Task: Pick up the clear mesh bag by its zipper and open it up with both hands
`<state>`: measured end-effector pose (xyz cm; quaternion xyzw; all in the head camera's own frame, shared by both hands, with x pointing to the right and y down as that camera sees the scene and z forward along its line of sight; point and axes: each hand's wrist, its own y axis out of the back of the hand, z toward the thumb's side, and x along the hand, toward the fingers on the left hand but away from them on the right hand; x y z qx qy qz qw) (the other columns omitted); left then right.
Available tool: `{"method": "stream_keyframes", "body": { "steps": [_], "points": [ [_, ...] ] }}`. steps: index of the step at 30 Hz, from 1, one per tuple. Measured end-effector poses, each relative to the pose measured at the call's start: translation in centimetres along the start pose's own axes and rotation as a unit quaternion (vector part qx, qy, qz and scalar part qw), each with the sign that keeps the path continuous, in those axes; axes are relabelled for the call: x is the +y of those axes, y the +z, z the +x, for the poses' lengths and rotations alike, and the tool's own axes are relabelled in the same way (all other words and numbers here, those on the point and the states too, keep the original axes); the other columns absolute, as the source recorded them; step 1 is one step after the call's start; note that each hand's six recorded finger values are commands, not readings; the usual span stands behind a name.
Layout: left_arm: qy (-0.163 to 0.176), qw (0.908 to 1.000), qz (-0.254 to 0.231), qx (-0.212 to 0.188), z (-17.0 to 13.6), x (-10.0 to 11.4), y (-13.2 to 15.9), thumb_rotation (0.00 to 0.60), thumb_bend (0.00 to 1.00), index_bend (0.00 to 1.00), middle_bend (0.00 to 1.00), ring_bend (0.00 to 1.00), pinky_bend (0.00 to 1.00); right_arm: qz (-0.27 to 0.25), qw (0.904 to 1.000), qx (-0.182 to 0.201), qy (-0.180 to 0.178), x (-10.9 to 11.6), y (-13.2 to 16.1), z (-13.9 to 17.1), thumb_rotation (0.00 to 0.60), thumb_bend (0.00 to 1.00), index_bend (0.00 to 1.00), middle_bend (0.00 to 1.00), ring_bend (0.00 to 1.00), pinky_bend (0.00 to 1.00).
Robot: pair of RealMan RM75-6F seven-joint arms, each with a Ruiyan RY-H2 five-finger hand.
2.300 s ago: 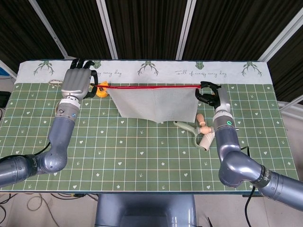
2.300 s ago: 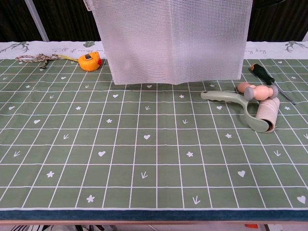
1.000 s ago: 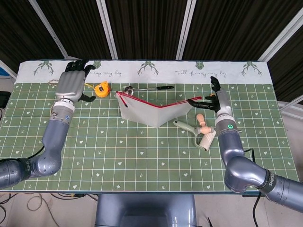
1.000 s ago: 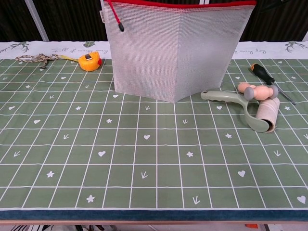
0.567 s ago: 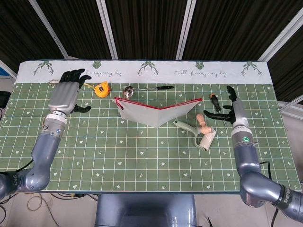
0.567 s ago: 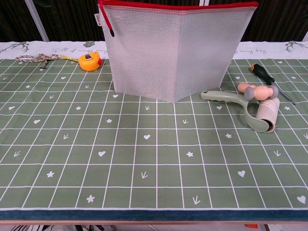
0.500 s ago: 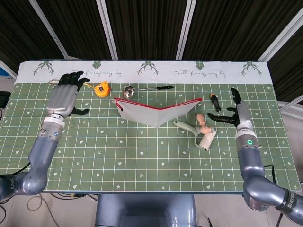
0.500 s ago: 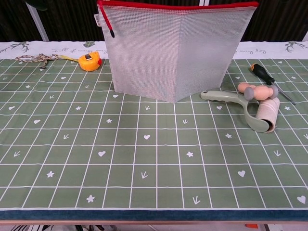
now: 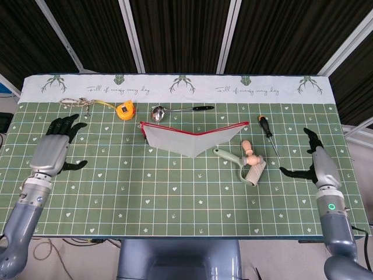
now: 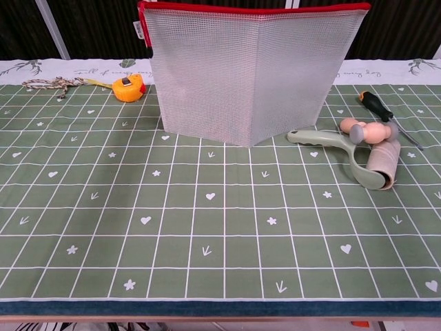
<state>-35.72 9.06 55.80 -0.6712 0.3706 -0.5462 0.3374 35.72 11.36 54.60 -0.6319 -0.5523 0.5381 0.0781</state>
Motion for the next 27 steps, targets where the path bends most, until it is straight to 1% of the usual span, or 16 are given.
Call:
{"method": "stream_keyframes", "body": {
  "steps": [3,7,10,13,14,17,20,22,25,27],
  "points": [
    [0.003,0.9999,0.007,-0.007,-1.9,-0.9,-1.1,0.600,0.13,0.10,0.00,0.00,0.00,0.055,0.9983,0.016,-0.009,0.2,-1.9,1.0,0.600,0.18,0.00,0.00,0.00,0.21],
    [0.013,0.9995,0.024,-0.016,-4.5,-1.8,-2.4,0.600,0.12,0.05,0.00,0.00,0.00,0.132,0.9900,0.039,-0.030,0.9,-4.2,2.2,0.600,0.17,0.00,0.00,0.00,0.21],
    [0.024,0.9989,0.035,-0.018,-6.4,-2.5,-3.3,0.600,0.12,0.01,0.00,0.00,0.00,0.188,0.9791,0.056,-0.053,1.7,-5.9,3.2,0.600,0.16,0.00,0.00,0.00,0.21],
    [0.031,0.9984,0.044,-0.015,-8.5,-3.4,-4.4,0.600,0.11,0.00,0.00,0.00,0.00,0.236,0.9661,0.070,-0.076,2.6,-7.4,4.4,0.600,0.15,0.00,0.00,0.00,0.20],
    [0.032,0.9983,0.046,-0.014,-9.1,-3.8,-4.7,0.600,0.11,0.00,0.00,0.00,0.00,0.255,0.9604,0.075,-0.085,2.9,-8.1,5.0,0.600,0.15,0.00,0.00,0.00,0.20],
    [0.035,0.9980,0.052,-0.008,-11.1,-4.9,-5.8,0.600,0.10,0.00,0.00,0.00,0.00,0.297,0.9455,0.083,-0.104,3.5,-10.0,6.1,0.600,0.15,0.00,0.00,0.00,0.19],
    [0.036,0.9975,0.061,0.001,-12.5,-6.0,-6.8,0.600,0.10,0.00,0.00,0.00,0.00,0.323,0.9344,0.093,-0.118,3.8,-11.4,7.3,0.600,0.15,0.00,0.00,0.00,0.19],
    [0.044,0.9967,0.069,-0.001,-13.0,-6.2,-7.2,0.600,0.10,0.00,0.00,0.00,0.00,0.324,0.9332,0.096,-0.123,3.8,-12.0,7.8,0.600,0.15,0.00,0.00,0.00,0.19],
    [0.053,0.9961,0.071,0.001,-13.0,-6.4,-7.6,0.600,0.10,0.00,0.00,0.00,0.00,0.311,0.9380,0.092,-0.123,3.5,-12.3,8.0,0.600,0.15,0.00,0.00,0.00,0.19],
    [0.052,0.9964,0.067,0.004,-12.9,-6.4,-7.7,0.600,0.10,0.00,0.00,0.00,0.00,0.305,0.9400,0.088,-0.125,3.5,-12.5,8.0,0.600,0.15,0.00,0.00,0.00,0.19]
  ]
}}
